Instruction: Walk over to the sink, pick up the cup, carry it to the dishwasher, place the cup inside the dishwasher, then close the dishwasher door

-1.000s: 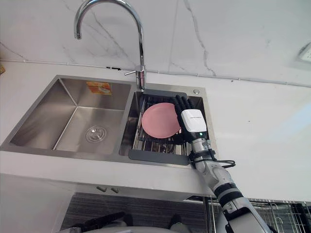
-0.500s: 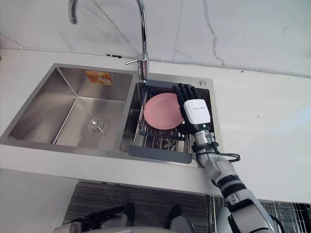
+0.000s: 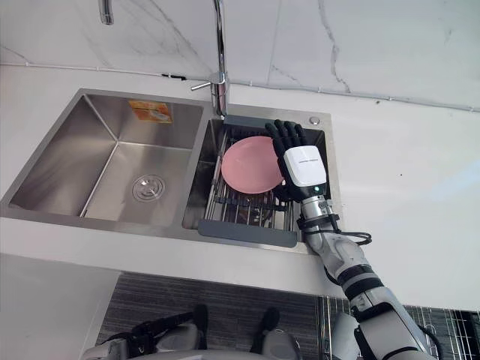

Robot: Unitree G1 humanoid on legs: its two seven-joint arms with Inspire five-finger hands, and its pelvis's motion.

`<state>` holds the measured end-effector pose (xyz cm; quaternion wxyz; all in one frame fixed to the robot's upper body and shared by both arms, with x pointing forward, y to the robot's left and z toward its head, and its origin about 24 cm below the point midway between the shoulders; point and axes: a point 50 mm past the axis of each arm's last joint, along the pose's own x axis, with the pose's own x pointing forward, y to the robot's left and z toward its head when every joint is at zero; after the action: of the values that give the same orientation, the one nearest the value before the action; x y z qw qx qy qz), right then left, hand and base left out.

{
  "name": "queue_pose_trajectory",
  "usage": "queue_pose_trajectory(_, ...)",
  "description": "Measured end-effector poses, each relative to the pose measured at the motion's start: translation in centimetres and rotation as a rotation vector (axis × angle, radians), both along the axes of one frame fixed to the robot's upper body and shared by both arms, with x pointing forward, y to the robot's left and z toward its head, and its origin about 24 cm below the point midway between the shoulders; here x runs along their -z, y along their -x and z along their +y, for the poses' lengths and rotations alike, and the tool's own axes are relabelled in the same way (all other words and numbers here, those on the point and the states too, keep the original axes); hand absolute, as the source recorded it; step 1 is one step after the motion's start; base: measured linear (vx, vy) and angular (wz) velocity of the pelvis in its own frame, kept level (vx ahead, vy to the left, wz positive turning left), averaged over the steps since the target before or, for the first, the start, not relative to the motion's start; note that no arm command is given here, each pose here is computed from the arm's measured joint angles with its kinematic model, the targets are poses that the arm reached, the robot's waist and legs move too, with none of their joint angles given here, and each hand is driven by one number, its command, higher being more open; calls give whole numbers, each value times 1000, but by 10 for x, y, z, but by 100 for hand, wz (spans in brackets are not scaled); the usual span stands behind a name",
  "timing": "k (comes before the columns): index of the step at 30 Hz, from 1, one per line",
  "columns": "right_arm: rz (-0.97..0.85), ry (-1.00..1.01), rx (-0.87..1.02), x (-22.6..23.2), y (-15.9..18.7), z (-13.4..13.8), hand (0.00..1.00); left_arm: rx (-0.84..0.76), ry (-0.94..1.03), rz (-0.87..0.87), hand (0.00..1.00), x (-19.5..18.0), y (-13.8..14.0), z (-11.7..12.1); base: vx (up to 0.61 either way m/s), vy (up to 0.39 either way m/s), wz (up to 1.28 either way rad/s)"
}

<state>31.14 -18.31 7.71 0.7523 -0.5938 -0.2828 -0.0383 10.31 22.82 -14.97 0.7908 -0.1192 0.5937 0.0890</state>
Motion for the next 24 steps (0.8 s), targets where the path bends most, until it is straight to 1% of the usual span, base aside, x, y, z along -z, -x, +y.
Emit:
queue_pose_trajectory(6, 23, 37, -123, 2, 3, 13, 0, 0, -4, -10, 100, 0, -1, 0, 0, -1, 1)
queue_pose_trajectory(13, 37, 103, -192, 6, 7, 17, 0, -1, -12, -8, 100, -1, 0, 3, 0, 0, 0)
queue_pose_trajectory(19, 50, 115, -220, 7, 9, 20, 0, 1, -18, -5, 100, -1, 0, 5, -2, 1, -1)
queue_pose_trajectory(24, 14, 81, -278, 0, 11, 34, 0, 0, -20, -1, 100, -1, 1, 6, 0, 1, -2)
